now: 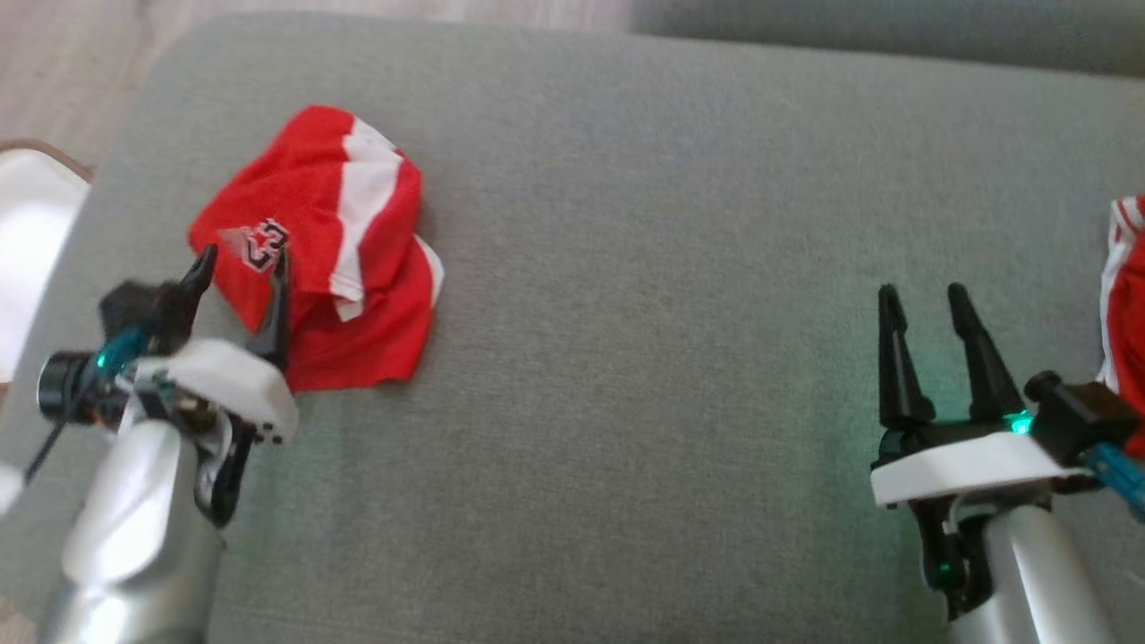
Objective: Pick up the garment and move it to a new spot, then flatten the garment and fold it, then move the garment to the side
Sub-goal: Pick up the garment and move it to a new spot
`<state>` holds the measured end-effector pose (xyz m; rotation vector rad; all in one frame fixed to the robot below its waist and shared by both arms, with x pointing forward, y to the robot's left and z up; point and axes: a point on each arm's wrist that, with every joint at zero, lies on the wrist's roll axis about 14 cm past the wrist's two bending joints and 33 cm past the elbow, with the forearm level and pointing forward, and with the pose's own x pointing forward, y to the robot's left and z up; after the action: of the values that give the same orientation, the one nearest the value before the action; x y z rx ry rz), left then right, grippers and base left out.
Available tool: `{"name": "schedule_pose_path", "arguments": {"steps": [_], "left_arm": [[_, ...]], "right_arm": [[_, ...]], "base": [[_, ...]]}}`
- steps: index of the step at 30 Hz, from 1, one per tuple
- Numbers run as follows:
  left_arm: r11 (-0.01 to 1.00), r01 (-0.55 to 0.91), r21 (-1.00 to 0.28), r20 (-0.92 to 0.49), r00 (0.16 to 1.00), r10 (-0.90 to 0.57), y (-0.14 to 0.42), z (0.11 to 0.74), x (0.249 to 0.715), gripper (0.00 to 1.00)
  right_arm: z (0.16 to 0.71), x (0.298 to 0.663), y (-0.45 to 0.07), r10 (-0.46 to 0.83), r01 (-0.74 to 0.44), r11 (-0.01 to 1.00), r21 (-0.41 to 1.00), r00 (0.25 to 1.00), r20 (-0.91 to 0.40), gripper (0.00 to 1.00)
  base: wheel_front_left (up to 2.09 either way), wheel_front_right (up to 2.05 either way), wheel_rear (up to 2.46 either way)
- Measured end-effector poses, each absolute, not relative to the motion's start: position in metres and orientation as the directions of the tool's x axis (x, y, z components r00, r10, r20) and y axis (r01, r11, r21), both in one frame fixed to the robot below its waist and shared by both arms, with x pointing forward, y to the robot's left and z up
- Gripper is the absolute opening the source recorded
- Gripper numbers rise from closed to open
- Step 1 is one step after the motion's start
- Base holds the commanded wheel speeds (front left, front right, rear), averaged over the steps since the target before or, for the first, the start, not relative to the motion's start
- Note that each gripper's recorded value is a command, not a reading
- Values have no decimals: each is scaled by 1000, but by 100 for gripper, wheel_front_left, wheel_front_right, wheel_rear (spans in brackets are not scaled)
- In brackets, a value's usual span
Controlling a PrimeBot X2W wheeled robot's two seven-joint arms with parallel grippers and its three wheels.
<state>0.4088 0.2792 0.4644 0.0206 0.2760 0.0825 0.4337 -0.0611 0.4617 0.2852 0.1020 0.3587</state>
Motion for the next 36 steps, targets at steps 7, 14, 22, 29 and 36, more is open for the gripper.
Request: {"name": "schedule_pose_path", "arguments": {"steps": [7,14,22,29,36], "left_arm": [[995,9,97,-590,806,50,279,398,420,100],[998,44,52,-708,706,6,268,366,419,0],[997,59,-46,-457,886,-74,244,421,456,0],[972,183,-147,-60,979,-193,196,532,487,0],[909,360,-210,139,931,-337,118,604,489,0]], "right_arm": [[453,444,-81,307,-276,915,294,949,-65,100],[447,448,-94,273,-240,926,293,959,-78,100],[452,443,-98,263,-233,929,288,962,-71,100],[471,436,-101,255,-237,929,283,966,-28,100],[480,426,-115,214,-204,934,294,977,-2,100]], "base": [[0,0,0],[0,0,0],[0,0,0],[0,0,0],[0,0,0]]}}
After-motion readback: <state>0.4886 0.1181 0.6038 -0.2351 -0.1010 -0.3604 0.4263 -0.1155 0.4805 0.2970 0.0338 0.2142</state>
